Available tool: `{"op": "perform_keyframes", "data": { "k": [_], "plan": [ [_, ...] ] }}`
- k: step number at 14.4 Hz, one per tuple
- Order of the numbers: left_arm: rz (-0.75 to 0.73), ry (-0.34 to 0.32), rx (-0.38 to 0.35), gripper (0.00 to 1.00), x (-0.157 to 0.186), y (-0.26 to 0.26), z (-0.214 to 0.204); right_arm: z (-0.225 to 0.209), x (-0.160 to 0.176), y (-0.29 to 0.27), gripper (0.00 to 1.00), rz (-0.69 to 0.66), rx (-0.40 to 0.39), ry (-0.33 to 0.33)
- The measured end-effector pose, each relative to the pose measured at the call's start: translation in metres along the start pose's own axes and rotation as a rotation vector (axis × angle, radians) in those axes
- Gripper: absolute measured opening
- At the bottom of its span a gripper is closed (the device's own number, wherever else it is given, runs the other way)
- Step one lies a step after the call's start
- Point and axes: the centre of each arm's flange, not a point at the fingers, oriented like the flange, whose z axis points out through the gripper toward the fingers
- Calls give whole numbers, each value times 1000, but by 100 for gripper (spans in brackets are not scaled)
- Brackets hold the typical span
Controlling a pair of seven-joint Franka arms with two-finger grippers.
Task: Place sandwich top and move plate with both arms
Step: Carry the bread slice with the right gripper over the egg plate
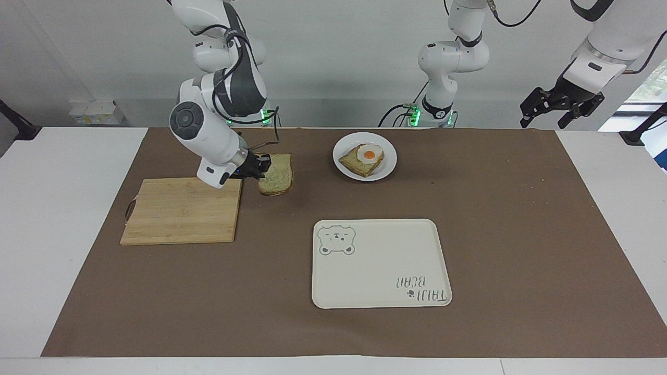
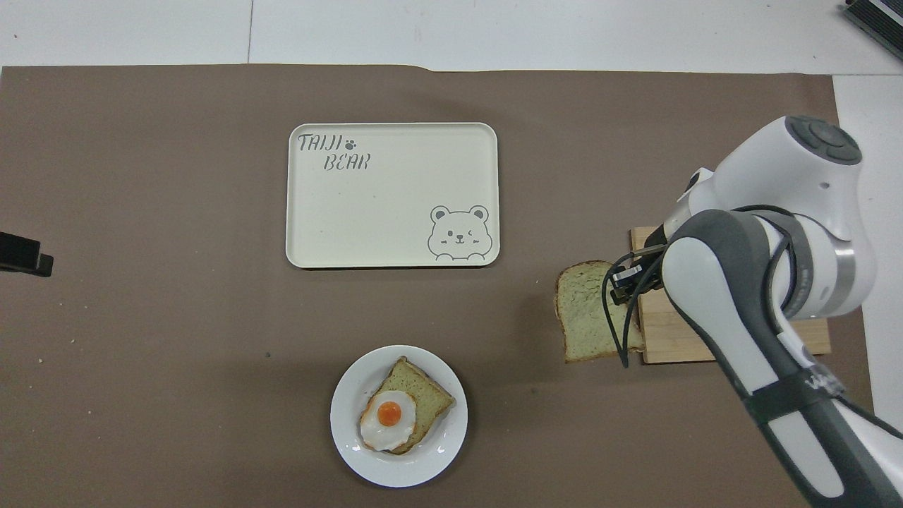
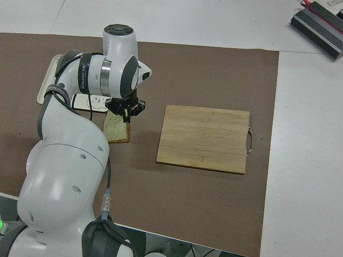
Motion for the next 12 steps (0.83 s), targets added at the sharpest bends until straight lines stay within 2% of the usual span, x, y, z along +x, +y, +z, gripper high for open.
{"op": "perform_keyframes", "data": {
  "k": [3,6,11,12],
  "plan": [
    [-6,-2,-1,100,-1,-3,0,14,-9,-40,11,3,-10,-10],
    [-8,-3,-1,100,-1,-3,0,31,-18,-81,11,18,3,27],
    [-9,-3,-1,100,-1,-4,0,51,-39,-155,11,86,-10,35],
    [-9,-3,-1,100,-1,-3,0,58,-41,-173,11,97,-1,52]
  ]
}}
